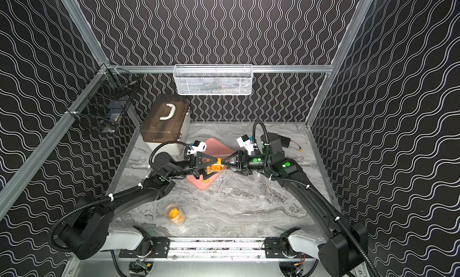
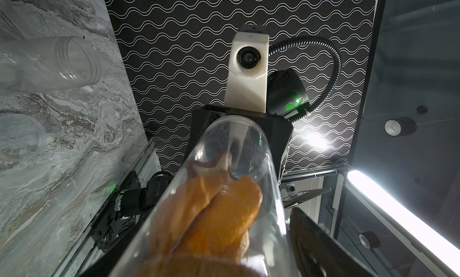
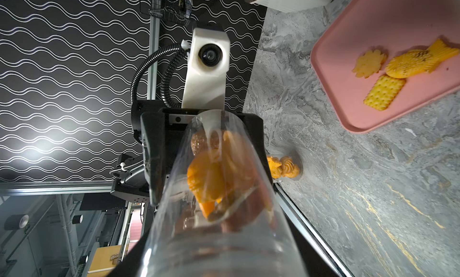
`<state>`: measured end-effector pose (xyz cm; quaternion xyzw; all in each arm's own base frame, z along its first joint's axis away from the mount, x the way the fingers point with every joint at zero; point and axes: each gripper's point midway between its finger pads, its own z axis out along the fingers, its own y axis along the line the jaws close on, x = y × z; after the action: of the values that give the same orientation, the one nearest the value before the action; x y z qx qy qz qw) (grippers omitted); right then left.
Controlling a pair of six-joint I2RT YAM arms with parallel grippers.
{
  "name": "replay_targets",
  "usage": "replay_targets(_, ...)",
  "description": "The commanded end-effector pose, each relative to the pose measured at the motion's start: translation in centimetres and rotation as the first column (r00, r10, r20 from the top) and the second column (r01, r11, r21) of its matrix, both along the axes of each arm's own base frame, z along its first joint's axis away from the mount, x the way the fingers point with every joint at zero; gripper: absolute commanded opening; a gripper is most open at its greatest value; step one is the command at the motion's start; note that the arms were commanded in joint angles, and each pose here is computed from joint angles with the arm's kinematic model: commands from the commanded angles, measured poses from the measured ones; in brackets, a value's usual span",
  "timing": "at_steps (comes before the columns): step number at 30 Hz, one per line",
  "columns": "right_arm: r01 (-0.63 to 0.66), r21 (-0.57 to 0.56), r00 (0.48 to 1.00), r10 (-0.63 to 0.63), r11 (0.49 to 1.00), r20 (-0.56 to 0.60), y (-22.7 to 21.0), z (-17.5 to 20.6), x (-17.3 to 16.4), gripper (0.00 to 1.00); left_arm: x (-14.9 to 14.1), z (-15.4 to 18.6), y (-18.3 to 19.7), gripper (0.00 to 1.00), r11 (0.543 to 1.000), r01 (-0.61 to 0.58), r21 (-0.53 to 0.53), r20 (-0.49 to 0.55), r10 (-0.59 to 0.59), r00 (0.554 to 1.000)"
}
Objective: Pour the cookies out of the jar
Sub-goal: Pick up the jar from the center of the board.
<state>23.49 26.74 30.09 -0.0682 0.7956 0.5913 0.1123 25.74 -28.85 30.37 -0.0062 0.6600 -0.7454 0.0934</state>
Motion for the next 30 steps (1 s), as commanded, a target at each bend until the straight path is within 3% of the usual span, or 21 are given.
replay_targets(1, 0.021, -0.019, 1.000, -0.021, 1.000, -0.016, -0.11, -0.67, 0.28, 0.65, -0.60, 1.58, 0.20, 0.80, 1.000, 0.004, -0.016, 0.102, -0.002, 0.995)
replay_targets(13, 0.028, -0.019, 0.999, -0.029, 0.999, -0.019, -0.11, -0.77, 0.49, 0.70, -0.58, 1.33, 0.14, 0.70, 1.000, 0.011, -0.024, 0.098, -0.009, 0.995)
replay_targets(30, 0.067, -0.027, 0.997, -0.068, 0.997, -0.021, -0.22, -0.81, 1.25, 0.86, -0.46, 0.76, 0.38, 0.58, 0.999, 0.013, -0.032, 0.090, -0.010, 0.996)
